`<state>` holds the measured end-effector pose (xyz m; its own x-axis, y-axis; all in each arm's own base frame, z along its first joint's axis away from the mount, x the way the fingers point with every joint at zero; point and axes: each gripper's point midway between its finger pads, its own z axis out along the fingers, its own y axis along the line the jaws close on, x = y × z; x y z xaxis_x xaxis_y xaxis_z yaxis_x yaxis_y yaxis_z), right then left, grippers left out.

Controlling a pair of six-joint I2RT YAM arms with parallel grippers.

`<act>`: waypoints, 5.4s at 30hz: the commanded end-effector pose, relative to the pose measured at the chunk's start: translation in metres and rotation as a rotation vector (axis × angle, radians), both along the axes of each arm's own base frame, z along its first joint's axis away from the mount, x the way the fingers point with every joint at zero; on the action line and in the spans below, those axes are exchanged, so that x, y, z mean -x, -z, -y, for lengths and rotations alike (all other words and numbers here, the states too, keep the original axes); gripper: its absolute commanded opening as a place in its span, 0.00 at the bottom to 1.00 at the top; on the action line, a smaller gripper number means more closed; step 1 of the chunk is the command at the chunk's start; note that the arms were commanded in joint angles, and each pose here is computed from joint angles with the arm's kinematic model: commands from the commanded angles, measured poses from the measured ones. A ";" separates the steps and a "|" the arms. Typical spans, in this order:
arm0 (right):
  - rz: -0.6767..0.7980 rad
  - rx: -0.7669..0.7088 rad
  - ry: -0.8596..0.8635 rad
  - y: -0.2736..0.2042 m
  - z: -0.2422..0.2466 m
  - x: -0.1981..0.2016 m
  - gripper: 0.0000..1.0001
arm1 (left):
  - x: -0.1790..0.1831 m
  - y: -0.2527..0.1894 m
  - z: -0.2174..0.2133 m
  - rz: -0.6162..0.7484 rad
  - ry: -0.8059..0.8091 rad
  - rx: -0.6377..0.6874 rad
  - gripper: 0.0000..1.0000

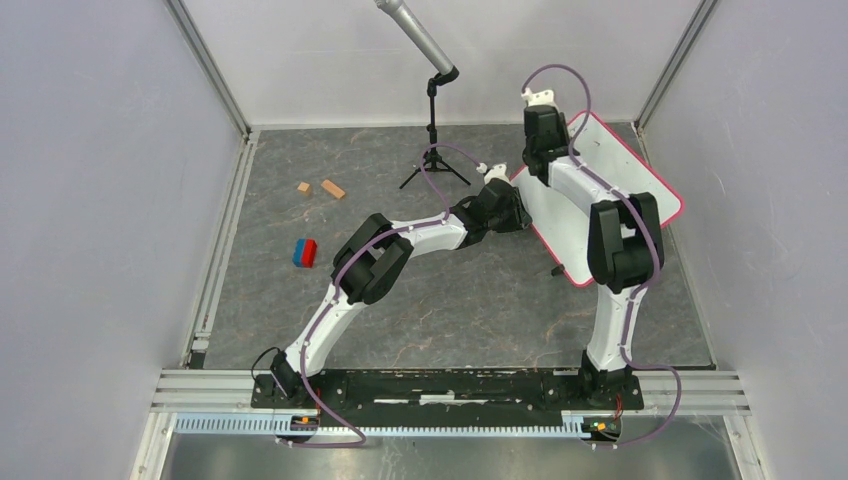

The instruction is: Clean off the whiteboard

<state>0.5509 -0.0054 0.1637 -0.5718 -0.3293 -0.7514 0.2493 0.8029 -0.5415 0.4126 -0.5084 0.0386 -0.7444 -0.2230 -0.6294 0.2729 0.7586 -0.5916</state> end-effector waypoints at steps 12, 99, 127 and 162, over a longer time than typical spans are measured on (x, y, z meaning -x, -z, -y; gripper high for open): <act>0.117 -0.011 0.083 -0.073 0.046 -0.017 0.32 | 0.009 0.057 -0.042 -0.104 -0.069 -0.182 0.02; -0.062 -0.060 0.144 -0.030 0.068 0.014 0.32 | 0.009 0.058 -0.042 -0.100 -0.065 -0.185 0.02; 0.011 -0.123 0.094 -0.029 0.041 0.010 0.33 | 0.010 0.058 -0.042 -0.096 -0.063 -0.189 0.02; -0.089 -0.050 0.031 0.004 0.009 0.040 0.33 | 0.010 0.057 -0.042 -0.087 -0.063 -0.195 0.02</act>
<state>0.5090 -0.0074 0.1518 -0.6320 -0.2732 -0.7252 0.2223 0.8326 -0.5074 0.4163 -0.5059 0.0396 -0.7272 -0.2394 -0.6433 0.2636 0.7680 -0.5837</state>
